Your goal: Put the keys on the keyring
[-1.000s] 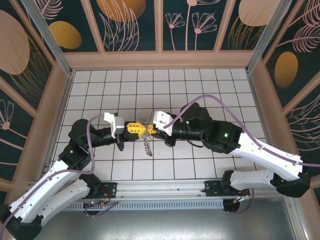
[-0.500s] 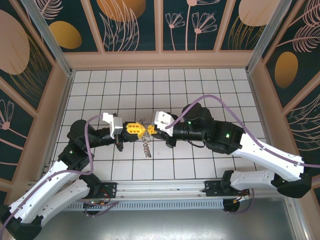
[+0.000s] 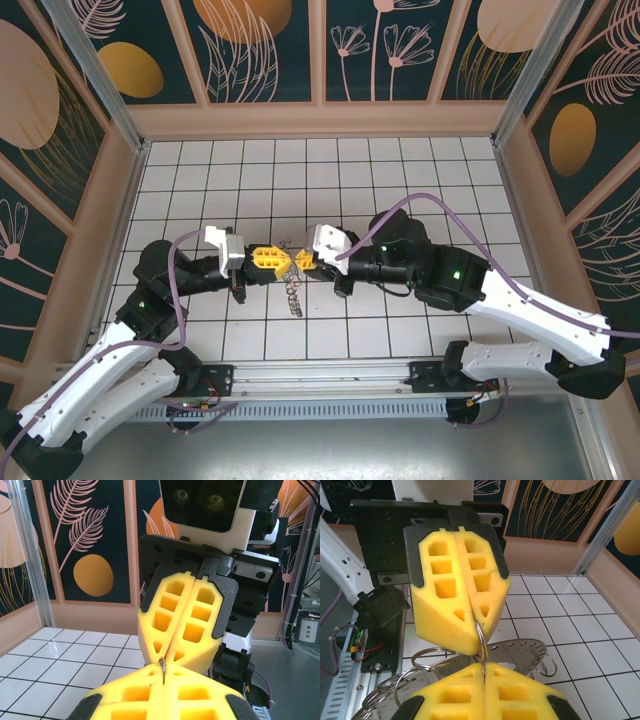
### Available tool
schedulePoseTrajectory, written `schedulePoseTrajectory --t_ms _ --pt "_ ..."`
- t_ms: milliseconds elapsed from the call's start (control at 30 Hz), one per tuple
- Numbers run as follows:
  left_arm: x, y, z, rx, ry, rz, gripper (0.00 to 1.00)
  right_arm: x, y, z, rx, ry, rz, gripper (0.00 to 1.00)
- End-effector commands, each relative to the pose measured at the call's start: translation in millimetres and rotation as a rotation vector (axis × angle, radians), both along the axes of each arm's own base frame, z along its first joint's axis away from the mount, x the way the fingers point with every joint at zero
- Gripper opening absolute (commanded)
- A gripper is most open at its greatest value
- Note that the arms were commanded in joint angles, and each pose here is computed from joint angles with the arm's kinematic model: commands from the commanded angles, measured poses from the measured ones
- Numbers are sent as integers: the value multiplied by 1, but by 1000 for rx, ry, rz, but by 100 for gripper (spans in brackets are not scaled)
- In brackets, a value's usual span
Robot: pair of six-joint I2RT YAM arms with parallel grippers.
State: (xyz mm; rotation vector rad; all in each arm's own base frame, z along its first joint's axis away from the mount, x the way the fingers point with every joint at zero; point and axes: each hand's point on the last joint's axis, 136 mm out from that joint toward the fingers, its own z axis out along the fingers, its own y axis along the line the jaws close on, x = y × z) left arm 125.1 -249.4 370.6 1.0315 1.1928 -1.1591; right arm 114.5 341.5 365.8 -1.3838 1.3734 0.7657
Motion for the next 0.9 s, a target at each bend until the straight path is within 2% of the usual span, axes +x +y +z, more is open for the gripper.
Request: schedulePoseTrajectory --t_ms 0,100,233,600,867 --pt "-16 7 31 -85 -94 -38 0 2 -4 0 23 6 -11 3" --pt "-16 7 31 -87 -93 -36 0 0 -6 2 42 2 -2 4" --pt "-17 7 31 -90 -96 -44 0 2 -6 3 54 4 9 0" --pt "-22 8 31 -99 -104 -66 0 9 7 -6 13 45 25 0" --pt "-25 7 31 -100 -95 -92 0 9 14 4 44 35 51 0"
